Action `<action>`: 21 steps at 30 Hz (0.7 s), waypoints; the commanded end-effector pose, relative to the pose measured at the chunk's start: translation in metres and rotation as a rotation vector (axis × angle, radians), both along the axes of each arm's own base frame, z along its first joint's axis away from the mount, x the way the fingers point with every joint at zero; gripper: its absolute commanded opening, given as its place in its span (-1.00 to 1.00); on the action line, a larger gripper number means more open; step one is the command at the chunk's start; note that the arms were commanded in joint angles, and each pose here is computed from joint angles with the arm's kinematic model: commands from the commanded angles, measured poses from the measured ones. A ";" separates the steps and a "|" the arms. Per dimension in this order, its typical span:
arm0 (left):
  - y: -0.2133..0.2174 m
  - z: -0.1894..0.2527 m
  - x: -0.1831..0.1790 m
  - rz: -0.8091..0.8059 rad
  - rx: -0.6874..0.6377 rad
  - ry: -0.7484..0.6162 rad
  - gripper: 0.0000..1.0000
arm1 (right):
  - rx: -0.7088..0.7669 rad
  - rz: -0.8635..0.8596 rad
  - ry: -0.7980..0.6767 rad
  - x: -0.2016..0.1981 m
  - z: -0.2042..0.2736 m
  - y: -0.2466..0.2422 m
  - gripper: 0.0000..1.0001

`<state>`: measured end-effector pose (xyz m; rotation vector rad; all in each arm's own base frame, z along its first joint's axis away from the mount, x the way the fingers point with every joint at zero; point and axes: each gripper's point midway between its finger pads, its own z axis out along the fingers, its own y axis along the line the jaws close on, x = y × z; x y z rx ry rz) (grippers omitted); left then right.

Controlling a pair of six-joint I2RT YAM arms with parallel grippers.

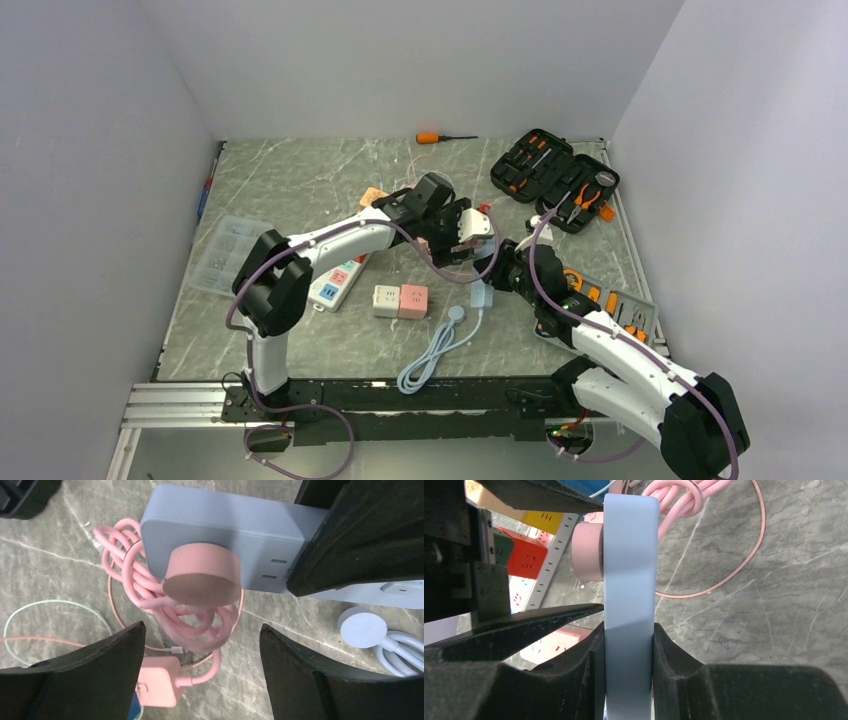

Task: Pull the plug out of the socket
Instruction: Remove the plug from the socket.

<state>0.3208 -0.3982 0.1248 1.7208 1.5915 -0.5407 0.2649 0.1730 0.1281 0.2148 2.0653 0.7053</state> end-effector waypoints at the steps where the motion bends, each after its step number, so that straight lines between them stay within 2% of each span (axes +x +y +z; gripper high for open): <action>1: 0.010 0.056 0.003 0.087 -0.096 -0.081 0.74 | 0.173 -0.013 -0.183 0.022 0.085 0.016 -1.00; 4: 0.030 0.086 0.012 0.184 -0.159 -0.238 0.76 | 0.211 -0.026 -0.177 0.024 0.094 0.017 -1.00; 5: 0.035 0.094 0.013 0.203 -0.183 -0.289 0.86 | 0.226 -0.032 -0.171 0.025 0.098 0.018 -1.00; 7: 0.039 0.104 0.010 0.209 -0.209 -0.374 0.89 | 0.260 -0.036 -0.155 0.026 0.104 0.020 -1.00; 12: 0.037 0.099 0.006 0.239 -0.247 -0.531 0.91 | 0.351 -0.041 -0.098 0.026 0.118 0.029 -1.00; 15: 0.027 0.090 0.002 0.216 -0.259 -0.573 0.91 | 0.386 -0.040 -0.082 0.025 0.126 0.031 -1.00; 21: 0.018 0.078 0.019 0.290 -0.261 -0.625 0.94 | 0.445 0.012 -0.069 0.017 0.138 0.040 -1.00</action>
